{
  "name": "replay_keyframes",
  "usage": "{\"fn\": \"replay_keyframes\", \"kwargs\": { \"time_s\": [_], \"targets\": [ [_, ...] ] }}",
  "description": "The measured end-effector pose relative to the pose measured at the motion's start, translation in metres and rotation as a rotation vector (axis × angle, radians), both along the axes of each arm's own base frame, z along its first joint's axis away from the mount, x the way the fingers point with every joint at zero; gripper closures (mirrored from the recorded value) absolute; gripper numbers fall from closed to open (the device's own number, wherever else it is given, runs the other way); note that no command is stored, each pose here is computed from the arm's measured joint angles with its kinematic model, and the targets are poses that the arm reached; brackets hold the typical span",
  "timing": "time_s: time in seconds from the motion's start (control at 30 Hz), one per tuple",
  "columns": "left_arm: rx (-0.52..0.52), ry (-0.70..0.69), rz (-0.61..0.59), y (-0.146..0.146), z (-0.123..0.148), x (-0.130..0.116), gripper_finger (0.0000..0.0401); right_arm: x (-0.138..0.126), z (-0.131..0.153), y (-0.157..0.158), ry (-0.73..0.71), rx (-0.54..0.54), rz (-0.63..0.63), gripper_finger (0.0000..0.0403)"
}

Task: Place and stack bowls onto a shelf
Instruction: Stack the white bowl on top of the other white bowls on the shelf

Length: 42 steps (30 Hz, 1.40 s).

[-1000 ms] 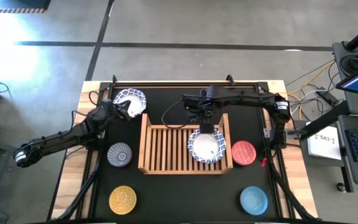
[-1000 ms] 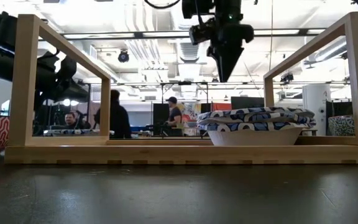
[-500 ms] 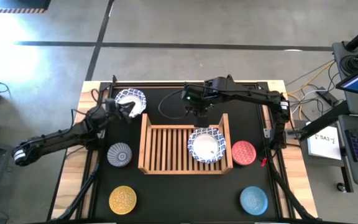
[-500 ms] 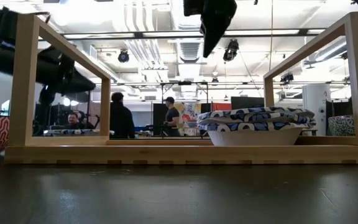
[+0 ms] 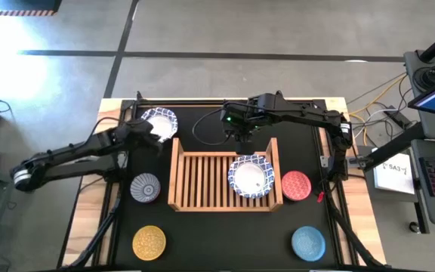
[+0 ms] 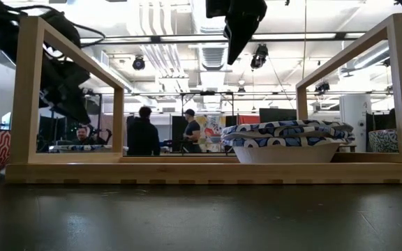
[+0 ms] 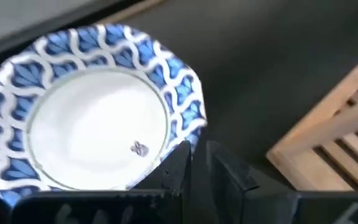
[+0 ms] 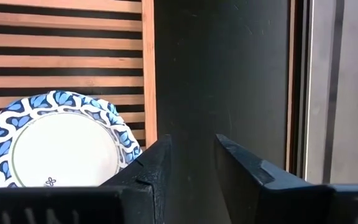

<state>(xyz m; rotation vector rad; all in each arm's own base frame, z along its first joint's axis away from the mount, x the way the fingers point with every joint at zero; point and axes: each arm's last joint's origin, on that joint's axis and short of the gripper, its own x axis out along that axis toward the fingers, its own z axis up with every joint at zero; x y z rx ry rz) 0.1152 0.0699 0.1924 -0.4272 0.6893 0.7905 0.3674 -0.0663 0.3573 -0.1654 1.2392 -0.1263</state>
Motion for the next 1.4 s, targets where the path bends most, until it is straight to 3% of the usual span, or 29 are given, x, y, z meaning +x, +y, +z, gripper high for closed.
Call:
{"fn": "replay_keyframes", "kwargs": {
  "time_s": [0.5, 0.77, 1.0, 1.17, 1.33, 1.4],
  "targets": [
    [-0.131, 0.162, 0.026, 0.009, -0.019, 0.017, 0.0245, 0.0, 0.0, 0.0, 0.001, 0.002, -0.001, 0.0277],
    [-0.065, 0.267, 0.077, 0.017, -0.03, 0.025, 0.0239, 0.0, 0.0, 0.0, -0.002, 0.008, -0.018, 0.0278],
    [-0.085, 0.336, 0.068, 0.022, -0.044, 0.033, 0.0239, 0.0, 0.0, 0.0, -0.002, 0.007, -0.016, 0.0278],
    [-0.082, 0.377, 0.082, 0.024, -0.051, 0.036, 0.0273, 0.0, 0.0, 0.0, -0.002, 0.007, -0.016, 0.0279],
    [-0.076, 0.375, 0.076, 0.026, -0.049, 0.038, 0.0369, 0.0, -0.001, 0.0, -0.001, 0.008, -0.017, 0.0287],
    [-0.065, 0.361, 0.069, 0.026, -0.045, 0.04, 0.0391, 0.0, -0.001, 0.0, -0.001, 0.007, -0.016, 0.0291]
  ]
}}
